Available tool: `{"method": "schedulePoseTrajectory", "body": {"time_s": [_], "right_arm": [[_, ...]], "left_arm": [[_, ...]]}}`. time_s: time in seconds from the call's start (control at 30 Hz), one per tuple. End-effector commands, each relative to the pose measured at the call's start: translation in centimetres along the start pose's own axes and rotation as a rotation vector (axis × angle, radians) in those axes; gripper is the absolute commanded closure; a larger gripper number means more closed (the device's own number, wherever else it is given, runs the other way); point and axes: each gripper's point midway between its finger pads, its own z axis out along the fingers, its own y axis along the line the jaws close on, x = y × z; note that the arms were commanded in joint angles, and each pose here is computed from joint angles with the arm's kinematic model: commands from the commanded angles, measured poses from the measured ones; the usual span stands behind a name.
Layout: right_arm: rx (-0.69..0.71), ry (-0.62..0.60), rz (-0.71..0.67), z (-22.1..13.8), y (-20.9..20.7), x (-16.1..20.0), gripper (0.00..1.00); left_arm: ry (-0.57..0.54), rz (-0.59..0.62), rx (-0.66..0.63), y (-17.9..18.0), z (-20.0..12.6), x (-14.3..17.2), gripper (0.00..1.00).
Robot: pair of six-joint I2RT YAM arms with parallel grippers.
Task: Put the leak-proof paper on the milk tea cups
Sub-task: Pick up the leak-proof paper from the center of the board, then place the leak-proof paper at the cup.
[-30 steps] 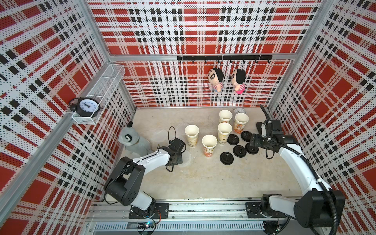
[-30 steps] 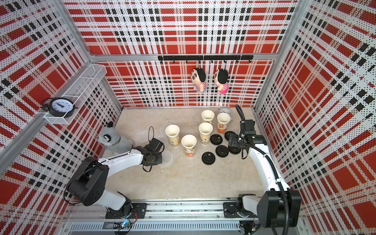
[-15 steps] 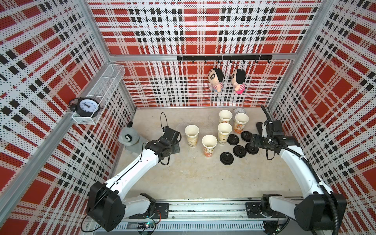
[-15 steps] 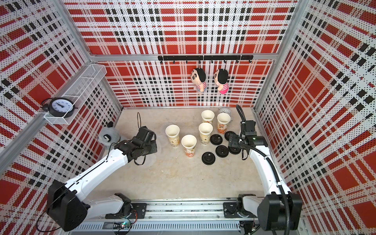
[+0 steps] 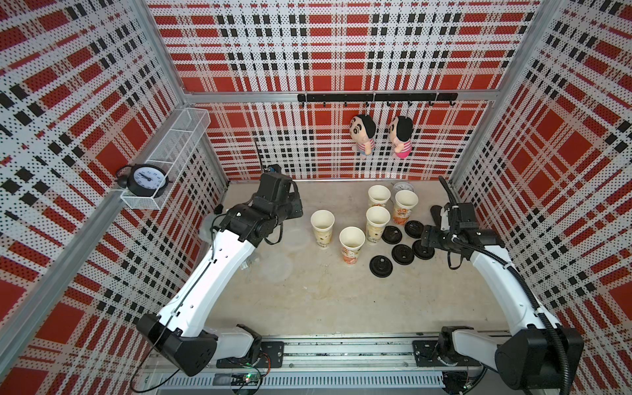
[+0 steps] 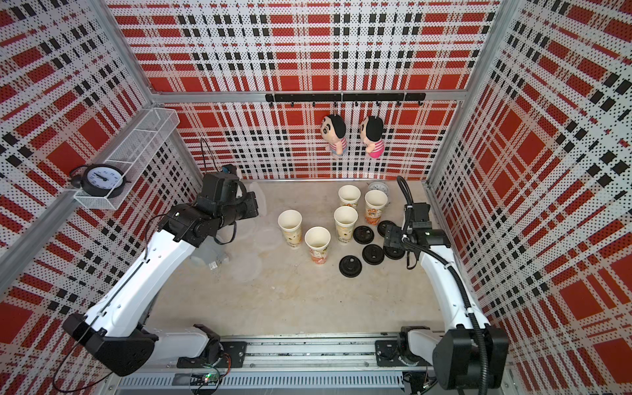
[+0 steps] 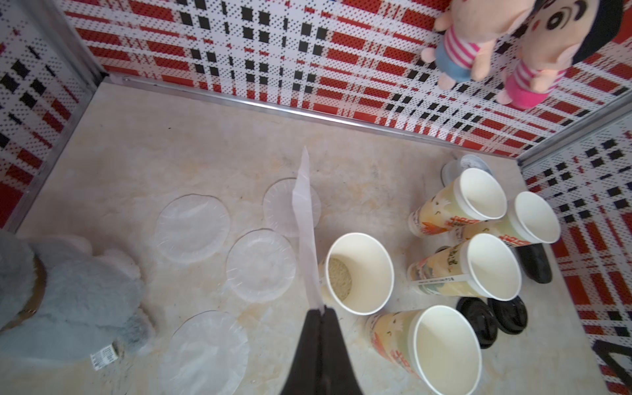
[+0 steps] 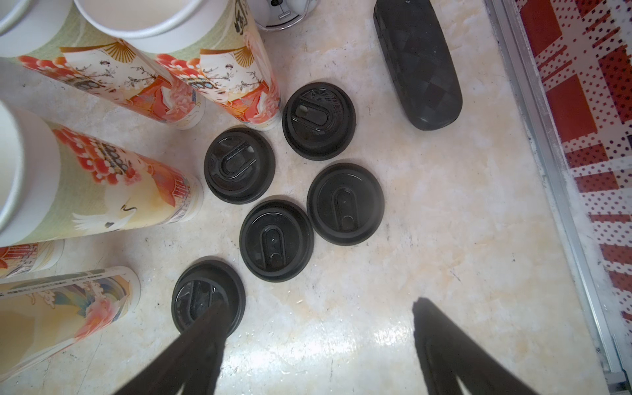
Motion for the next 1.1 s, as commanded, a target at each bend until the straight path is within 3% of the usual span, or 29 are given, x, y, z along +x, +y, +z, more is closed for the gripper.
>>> {"method": "schedulePoseTrajectory", "body": {"time_s": [0.0, 0.17, 0.37, 0.67, 1.07], "right_arm": [[-0.004, -0.022, -0.011, -0.3, 0.0, -0.1, 0.12], [0.005, -0.012, -0.012, 0.0, -0.1, -0.1, 0.13], [0.010, 0.000, -0.013, 0.4, -0.2, 0.0, 0.12], [0.013, 0.005, -0.016, 0.5, -0.2, 0.1, 0.12], [0.015, 0.010, -0.018, 0.6, -0.2, 0.2, 0.12]], "left_arm": [[0.030, 0.052, 0.157, -3.5, 0.3, -0.1, 1.00], [0.056, 0.052, 0.344, -6.8, 1.4, 1.0, 1.00], [0.127, 0.019, 0.391, -5.8, 6.1, 4.7, 1.00], [0.196, -0.027, 0.296, -1.2, 11.8, 8.5, 1.00], [0.199, -0.037, 0.262, 0.0, 11.5, 8.5, 1.00]]}}
